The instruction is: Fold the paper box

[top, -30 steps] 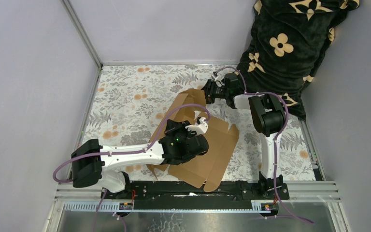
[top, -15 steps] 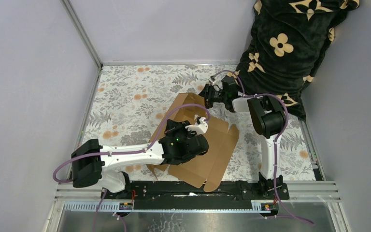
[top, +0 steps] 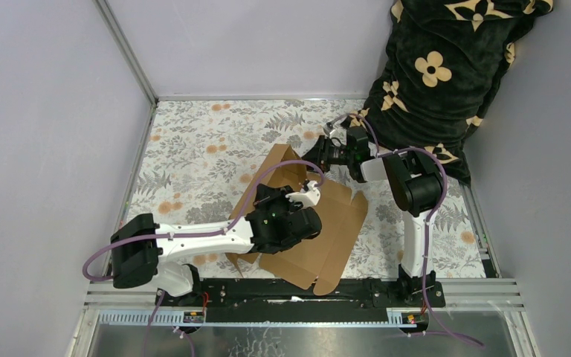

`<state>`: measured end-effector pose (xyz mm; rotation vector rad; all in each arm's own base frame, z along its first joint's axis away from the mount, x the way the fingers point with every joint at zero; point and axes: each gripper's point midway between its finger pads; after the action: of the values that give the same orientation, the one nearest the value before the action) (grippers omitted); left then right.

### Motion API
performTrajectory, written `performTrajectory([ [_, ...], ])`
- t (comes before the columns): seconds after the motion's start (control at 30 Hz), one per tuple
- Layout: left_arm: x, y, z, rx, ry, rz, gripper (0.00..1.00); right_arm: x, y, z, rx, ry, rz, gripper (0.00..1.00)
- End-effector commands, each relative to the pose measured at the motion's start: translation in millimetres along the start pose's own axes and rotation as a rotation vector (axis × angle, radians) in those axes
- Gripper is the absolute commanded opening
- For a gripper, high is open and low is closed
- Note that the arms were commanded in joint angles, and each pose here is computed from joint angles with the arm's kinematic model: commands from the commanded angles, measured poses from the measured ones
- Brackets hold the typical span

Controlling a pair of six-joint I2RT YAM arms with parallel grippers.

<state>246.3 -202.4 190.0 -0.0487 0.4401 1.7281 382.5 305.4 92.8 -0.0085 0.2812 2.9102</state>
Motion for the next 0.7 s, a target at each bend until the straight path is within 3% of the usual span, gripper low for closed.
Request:
performTrajectory([
  [0.0, -12.4, -0.6, -16.0, 0.047, 0.057, -0.023, 0.0, 18.0, 6.2, 36.4, -0.113, 0.122, 0.043, 0.43],
  [0.67, -12.5, 5.7, -29.0, 0.067, 0.006, -0.015, 0.0, 31.1, 15.5, 20.1, -0.114, 0.185, -0.016, 0.53],
])
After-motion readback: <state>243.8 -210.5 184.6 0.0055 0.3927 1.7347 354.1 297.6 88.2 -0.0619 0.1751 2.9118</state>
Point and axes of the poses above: each gripper's point midway between its finger pads, its own y axis back along the fingers, its own z axis along the line the jaws close on, x = y × z, and after that the axes turned 12 degrees about -y, right-handed
